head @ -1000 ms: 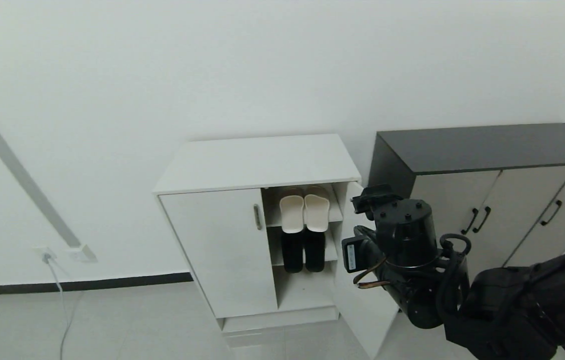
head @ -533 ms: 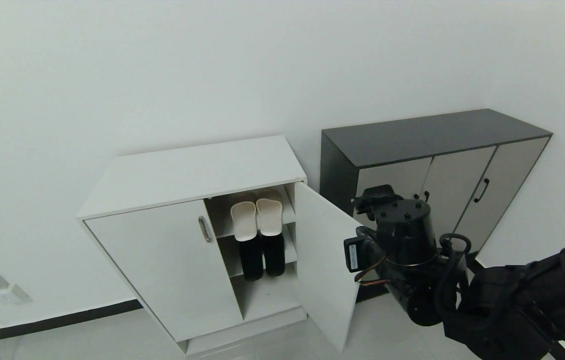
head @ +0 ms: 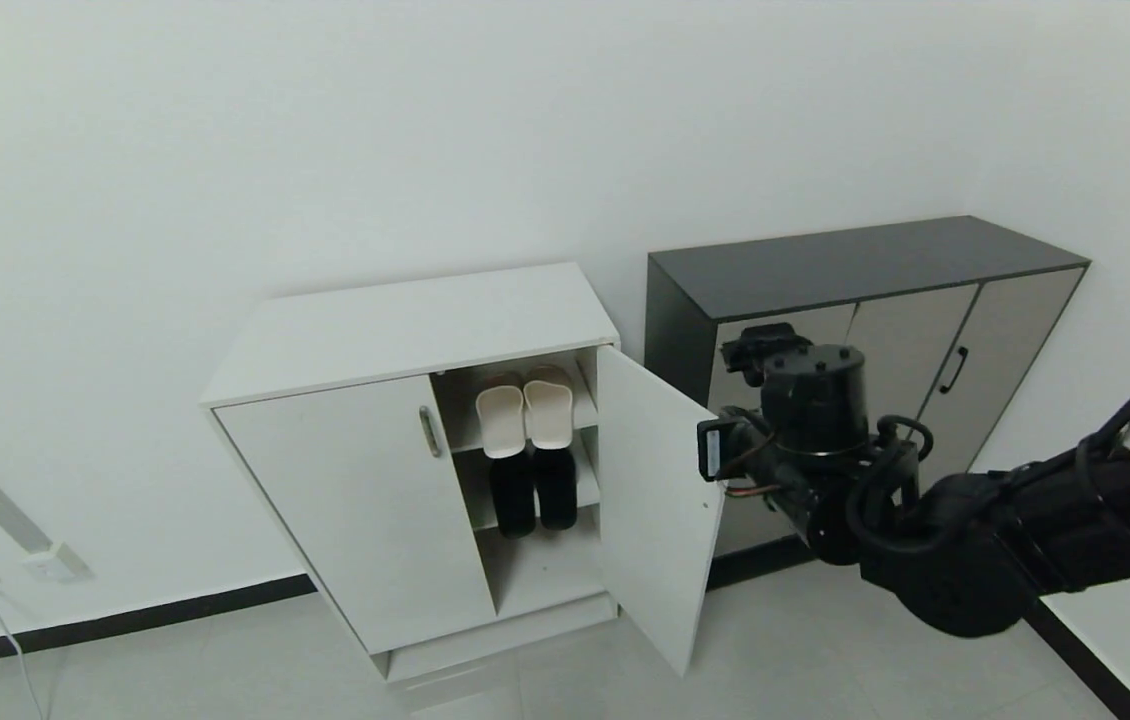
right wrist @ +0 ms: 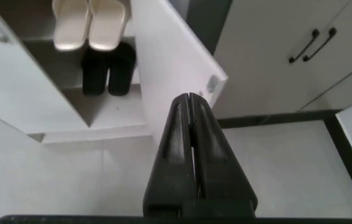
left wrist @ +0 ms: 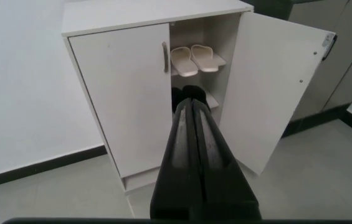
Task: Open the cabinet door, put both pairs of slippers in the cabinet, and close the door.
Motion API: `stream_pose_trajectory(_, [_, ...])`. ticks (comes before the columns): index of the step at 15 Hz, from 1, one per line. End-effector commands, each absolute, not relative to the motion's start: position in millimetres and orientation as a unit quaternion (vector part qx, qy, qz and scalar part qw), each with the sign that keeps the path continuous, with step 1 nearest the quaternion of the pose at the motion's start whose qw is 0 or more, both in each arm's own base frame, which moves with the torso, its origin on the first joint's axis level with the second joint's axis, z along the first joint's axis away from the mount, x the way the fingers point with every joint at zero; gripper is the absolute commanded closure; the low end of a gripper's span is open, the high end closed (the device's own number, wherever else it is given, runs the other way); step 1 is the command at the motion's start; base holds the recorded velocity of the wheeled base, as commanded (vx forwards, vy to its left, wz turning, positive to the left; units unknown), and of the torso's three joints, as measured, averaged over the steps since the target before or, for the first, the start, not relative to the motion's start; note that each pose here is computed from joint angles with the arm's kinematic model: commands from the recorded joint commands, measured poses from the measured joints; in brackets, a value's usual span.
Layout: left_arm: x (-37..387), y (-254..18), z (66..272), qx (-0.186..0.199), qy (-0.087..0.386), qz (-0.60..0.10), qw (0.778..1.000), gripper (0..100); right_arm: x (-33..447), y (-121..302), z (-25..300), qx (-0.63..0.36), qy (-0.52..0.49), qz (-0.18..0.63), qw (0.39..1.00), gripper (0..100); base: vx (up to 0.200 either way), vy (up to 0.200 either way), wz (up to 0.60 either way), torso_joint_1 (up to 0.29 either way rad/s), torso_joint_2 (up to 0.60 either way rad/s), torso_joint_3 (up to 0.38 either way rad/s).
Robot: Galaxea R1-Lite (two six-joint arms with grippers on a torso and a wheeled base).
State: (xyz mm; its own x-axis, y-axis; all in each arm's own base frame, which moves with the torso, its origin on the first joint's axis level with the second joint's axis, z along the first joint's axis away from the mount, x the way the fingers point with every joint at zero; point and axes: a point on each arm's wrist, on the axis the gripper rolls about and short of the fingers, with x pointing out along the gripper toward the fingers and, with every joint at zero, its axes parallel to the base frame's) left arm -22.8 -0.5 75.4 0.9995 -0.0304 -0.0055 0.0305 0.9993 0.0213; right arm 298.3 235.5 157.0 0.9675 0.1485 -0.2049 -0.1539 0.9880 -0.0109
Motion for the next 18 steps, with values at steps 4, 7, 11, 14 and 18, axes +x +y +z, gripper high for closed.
stream_pose_trajectory(4, [-23, -1, 75, 0.01, 0.003, -0.016, 1.0, 100, 380, 219, 165, 0.024, 0.148, 0.048, 0.988, 100, 0.0, 0.0, 0.0, 0.0, 0.0, 0.0])
stream_pose_trajectory(7, [-23, -1, 75, 0.01, 0.003, -0.016, 1.0, 100, 407, 218, 156, 0.027, 0.15, 0.038, 0.988, 100, 0.0, 0.0, 0.0, 0.0, 0.0, 0.0])
stream_pose_trajectory(11, [-23, -1, 75, 0.01, 0.003, -0.016, 1.0, 100, 428, 218, 130, 0.022, 0.164, 0.026, 0.986, 100, 0.0, 0.0, 0.0, 0.0, 0.0, 0.0])
stream_pose_trajectory(14, [-23, -1, 75, 0.01, 0.003, -0.015, 1.0, 100, 432, 217, 121, 0.018, 0.171, 0.023, 0.985, 100, 0.0, 0.0, 0.0, 0.0, 0.0, 0.0])
stream_pose_trajectory(18, [-23, -1, 75, 0.01, 0.003, -0.015, 1.0, 100, 434, 218, 114, 0.017, 0.177, 0.022, 0.984, 100, 0.0, 0.0, 0.0, 0.0, 0.0, 0.0])
